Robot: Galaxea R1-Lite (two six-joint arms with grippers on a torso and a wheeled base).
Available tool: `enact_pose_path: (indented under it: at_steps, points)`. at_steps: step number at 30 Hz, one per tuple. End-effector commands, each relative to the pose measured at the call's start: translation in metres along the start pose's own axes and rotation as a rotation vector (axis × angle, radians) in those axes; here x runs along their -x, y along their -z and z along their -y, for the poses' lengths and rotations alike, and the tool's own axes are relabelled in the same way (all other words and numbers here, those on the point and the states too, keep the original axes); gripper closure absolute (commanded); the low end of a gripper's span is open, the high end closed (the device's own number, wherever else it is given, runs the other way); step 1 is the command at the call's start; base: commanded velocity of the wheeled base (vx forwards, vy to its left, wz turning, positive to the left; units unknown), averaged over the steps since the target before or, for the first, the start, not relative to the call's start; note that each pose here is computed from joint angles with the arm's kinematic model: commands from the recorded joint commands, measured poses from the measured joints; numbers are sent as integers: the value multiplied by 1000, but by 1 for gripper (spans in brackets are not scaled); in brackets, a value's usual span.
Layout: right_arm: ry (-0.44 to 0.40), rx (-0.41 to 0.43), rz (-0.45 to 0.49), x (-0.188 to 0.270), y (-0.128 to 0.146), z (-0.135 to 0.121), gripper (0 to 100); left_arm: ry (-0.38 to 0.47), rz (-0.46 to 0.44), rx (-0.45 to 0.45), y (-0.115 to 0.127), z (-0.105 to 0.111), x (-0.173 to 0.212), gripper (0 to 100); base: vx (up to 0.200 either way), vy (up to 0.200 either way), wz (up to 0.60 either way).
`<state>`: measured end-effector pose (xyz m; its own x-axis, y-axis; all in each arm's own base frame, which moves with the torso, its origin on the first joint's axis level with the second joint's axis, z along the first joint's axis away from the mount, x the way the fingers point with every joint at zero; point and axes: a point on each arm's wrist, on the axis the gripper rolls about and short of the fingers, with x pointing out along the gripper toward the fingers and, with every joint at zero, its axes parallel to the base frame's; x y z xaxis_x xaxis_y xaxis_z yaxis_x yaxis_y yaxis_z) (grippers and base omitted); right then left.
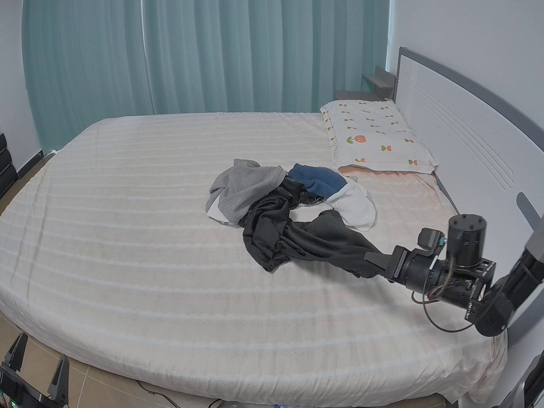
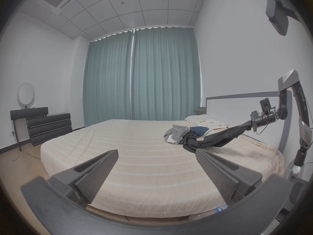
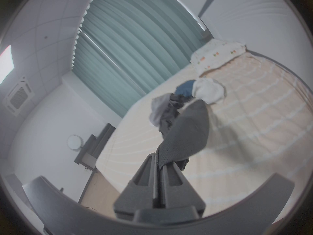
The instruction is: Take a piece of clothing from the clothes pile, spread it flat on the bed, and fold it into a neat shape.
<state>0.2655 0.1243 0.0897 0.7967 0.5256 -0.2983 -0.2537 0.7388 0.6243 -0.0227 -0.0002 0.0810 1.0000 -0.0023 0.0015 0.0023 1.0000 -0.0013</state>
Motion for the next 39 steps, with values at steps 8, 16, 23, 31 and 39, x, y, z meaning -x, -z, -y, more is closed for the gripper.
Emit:
enact_pose_path:
  at_steps: [8, 16, 23, 31, 39]
  points:
    - [-277, 73, 242, 77, -36, -69, 100, 133, 88, 95, -111, 3, -11, 0, 0, 0, 0]
    - [-308, 135, 268, 75, -41, -80, 100, 233, -254, -27, -96, 6, -80, 0, 0, 0, 0]
    - [-352, 169, 268, 75, -40, -93, 100, 393, -454, -36, -72, 34, -171, 0, 0, 0, 0]
    - [-302, 162, 256, 61, -39, -83, 100, 380, -599, -97, -16, 85, -231, 0, 0, 0, 0]
    - [-289, 161, 275, 65, -43, -81, 100, 368, -590, 7, 19, 152, -261, 0, 0, 0, 0]
